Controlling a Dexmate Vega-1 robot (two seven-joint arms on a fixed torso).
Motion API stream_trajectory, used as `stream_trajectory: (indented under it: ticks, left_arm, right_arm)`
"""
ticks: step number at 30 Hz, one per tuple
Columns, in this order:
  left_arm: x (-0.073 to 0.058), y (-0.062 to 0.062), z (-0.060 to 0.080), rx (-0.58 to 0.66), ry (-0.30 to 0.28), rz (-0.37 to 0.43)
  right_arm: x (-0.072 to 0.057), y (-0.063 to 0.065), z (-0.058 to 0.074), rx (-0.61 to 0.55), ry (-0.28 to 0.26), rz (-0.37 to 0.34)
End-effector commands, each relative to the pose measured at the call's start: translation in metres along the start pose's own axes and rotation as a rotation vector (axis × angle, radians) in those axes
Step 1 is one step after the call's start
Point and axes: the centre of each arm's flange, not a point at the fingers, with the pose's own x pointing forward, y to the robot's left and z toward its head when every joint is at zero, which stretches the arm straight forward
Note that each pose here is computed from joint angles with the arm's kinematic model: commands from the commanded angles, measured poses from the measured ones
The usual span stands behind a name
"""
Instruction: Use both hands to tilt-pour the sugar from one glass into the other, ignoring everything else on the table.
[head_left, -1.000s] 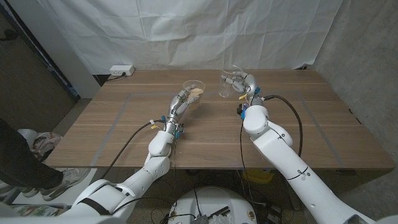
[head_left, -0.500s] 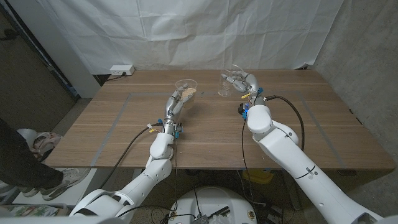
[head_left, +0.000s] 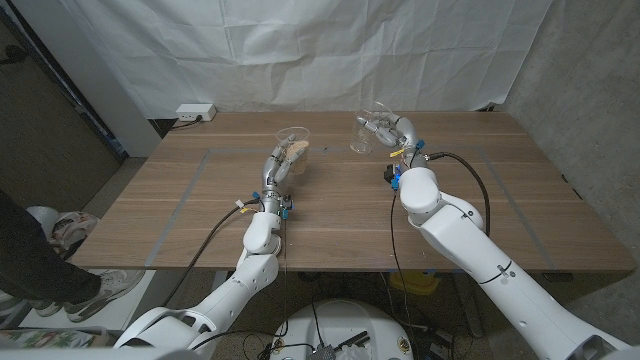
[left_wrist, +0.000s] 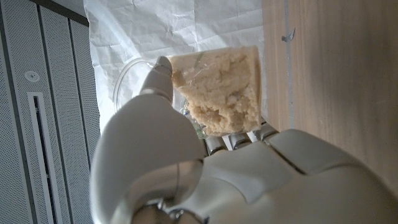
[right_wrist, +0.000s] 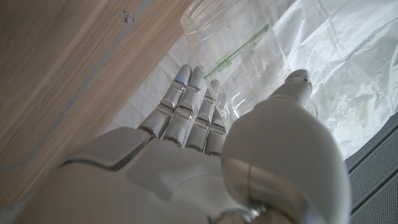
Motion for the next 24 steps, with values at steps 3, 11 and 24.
stream_trajectory:
  ticks: [3, 11, 24]
  left_arm:
    - [-0.031, 0.014, -0.020, 0.032, 0.111, 0.053]
    - [-0.028, 0.021, -0.012, 0.150, 0.145, 0.045]
    - [-0.028, 0.030, -0.005, 0.211, 0.161, 0.020]
  right_arm:
    - [0.004, 0.001, 0.007, 0.017, -0.054, -0.027]
    - [0.006, 0.004, 0.007, 0.016, -0.077, -0.036]
    - [0.006, 0.005, 0.006, 0.040, -0.137, -0.097]
